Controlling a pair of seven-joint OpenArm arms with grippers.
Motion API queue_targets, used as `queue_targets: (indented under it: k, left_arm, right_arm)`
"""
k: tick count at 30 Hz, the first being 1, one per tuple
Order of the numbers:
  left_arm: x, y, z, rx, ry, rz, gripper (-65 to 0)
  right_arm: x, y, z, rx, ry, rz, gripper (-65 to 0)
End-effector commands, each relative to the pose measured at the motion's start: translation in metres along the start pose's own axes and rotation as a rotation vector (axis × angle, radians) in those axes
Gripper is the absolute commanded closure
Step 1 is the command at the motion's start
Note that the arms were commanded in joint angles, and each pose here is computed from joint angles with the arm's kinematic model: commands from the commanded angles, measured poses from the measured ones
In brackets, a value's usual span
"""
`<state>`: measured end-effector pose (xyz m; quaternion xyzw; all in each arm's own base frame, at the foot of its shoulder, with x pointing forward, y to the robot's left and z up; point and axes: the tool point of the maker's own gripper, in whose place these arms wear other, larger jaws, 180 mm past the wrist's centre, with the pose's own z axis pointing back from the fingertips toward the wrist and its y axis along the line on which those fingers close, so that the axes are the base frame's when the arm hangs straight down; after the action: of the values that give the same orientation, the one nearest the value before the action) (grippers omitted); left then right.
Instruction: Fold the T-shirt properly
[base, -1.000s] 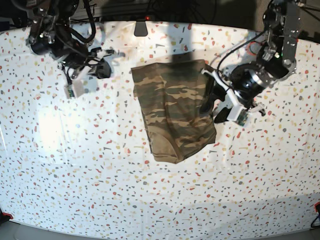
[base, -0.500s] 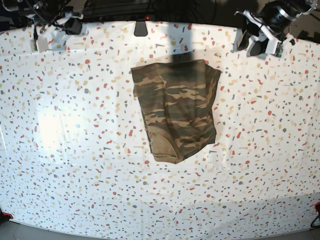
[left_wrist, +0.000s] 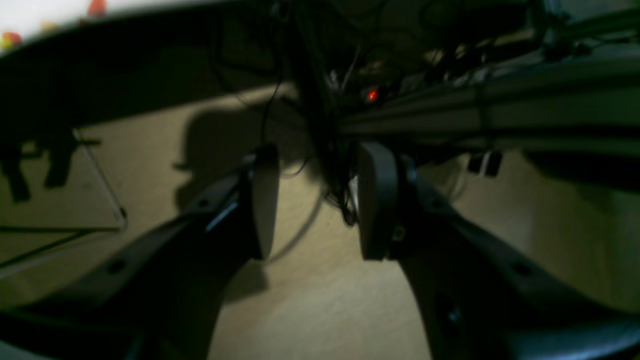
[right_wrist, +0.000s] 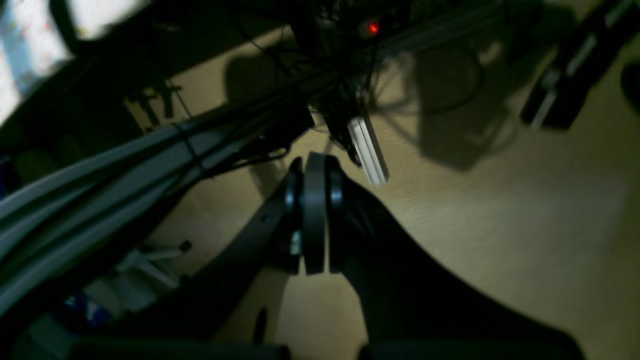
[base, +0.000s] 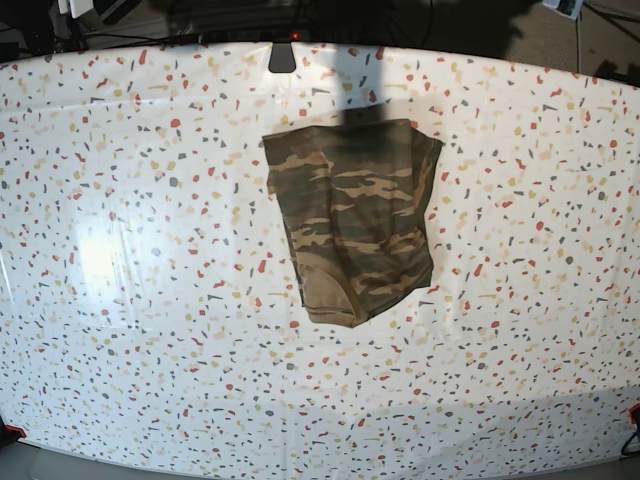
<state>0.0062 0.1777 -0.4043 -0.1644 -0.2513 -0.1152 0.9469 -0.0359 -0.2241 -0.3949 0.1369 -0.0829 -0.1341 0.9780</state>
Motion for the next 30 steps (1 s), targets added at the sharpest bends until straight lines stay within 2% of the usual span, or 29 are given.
queue_targets:
  k: [1, 4, 8, 12, 18, 24, 30]
  left_arm:
    - [-0.008, 0.001, 0.000, -0.009, 0.008, 0.019, -24.9]
    - [-0.040, 0.011, -0.013, -0.024, 0.066, 0.090, -24.9]
    - [-0.079, 0.034, -0.033, 0.012, 0.120, 0.212, -24.9]
    - [-0.105, 0.052, -0.051, 0.047, 0.142, 0.320, -24.9]
    - [-0.131, 0.065, -0.073, 0.072, 0.187, 0.437, -24.9]
    - [-0.150, 0.063, -0.088, 0.090, 0.203, 0.422, -24.9]
    - [-0.158, 0.038, -0.120, 0.080, 0.217, 0.496, -24.9]
  right_arm:
    - [-0.010, -0.003, 0.000, -0.005, 0.025, -0.011, 0.0]
    - [-0.032, -0.006, -0.015, 0.012, 0.088, -0.059, 0.0]
    - [-0.059, -0.018, -0.036, -0.004, 0.137, -0.106, 0.0]
    - [-0.079, -0.031, -0.053, -0.019, 0.185, -0.090, 0.0]
    - [-0.098, -0.034, -0.079, 0.030, 0.275, -0.048, 0.0]
    - [-0.093, -0.048, -0.119, 0.015, 0.296, -0.009, 0.0]
    - [-0.090, -0.050, -0.160, 0.017, 0.352, -0.007, 0.0]
